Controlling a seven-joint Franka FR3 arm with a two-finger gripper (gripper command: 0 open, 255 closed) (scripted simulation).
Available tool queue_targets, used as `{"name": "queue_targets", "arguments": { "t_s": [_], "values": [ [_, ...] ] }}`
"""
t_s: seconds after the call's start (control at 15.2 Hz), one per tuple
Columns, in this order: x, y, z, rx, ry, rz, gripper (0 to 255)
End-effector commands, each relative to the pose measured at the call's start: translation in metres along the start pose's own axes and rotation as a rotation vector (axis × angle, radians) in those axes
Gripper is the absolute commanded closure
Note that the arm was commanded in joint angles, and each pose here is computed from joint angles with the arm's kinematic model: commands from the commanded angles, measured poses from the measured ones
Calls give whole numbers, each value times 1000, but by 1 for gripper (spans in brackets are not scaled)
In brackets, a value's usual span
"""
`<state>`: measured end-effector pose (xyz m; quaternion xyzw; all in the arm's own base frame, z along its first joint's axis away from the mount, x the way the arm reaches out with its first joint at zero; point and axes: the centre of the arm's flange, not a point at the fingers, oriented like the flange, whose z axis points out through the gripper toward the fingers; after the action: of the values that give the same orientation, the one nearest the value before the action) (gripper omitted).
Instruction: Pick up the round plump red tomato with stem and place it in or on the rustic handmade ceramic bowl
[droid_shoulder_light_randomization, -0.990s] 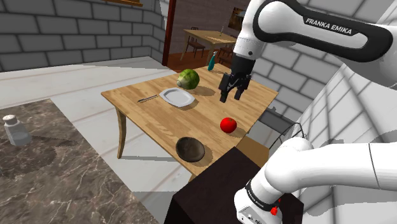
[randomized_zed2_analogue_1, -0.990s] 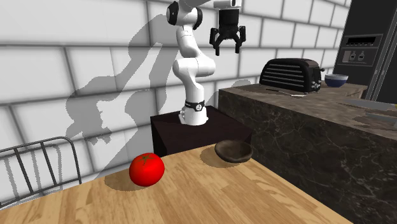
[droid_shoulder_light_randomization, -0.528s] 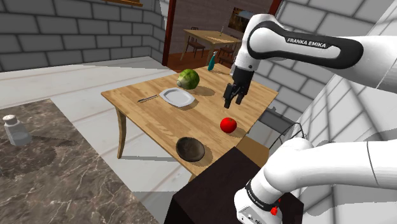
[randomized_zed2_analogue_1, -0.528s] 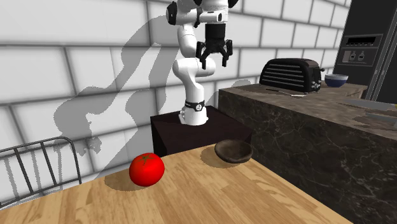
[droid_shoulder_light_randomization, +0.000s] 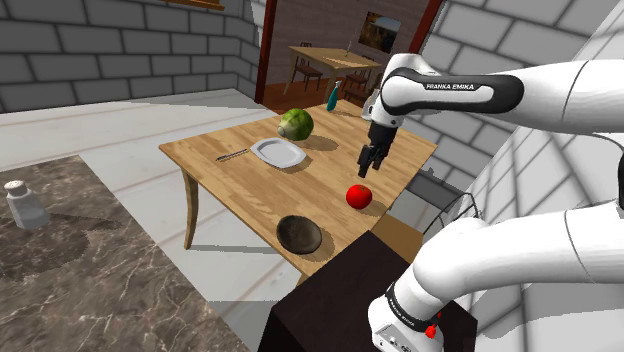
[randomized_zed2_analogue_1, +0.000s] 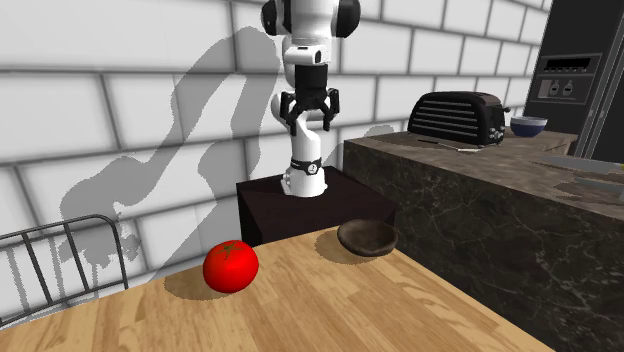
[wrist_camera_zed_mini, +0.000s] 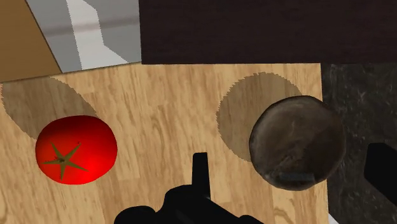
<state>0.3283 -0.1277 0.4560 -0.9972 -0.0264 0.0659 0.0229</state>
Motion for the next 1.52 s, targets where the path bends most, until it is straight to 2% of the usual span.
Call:
{"name": "queue_targets", "arguments": {
  "t_s": [0.0,1.32,1.45],
  "values": [
    [9,22,16,-11,0,-22,0],
    [90,225,143,-101,-11,-210,0],
    [93,230,152,-103,-12,-215,0]
  ]
}}
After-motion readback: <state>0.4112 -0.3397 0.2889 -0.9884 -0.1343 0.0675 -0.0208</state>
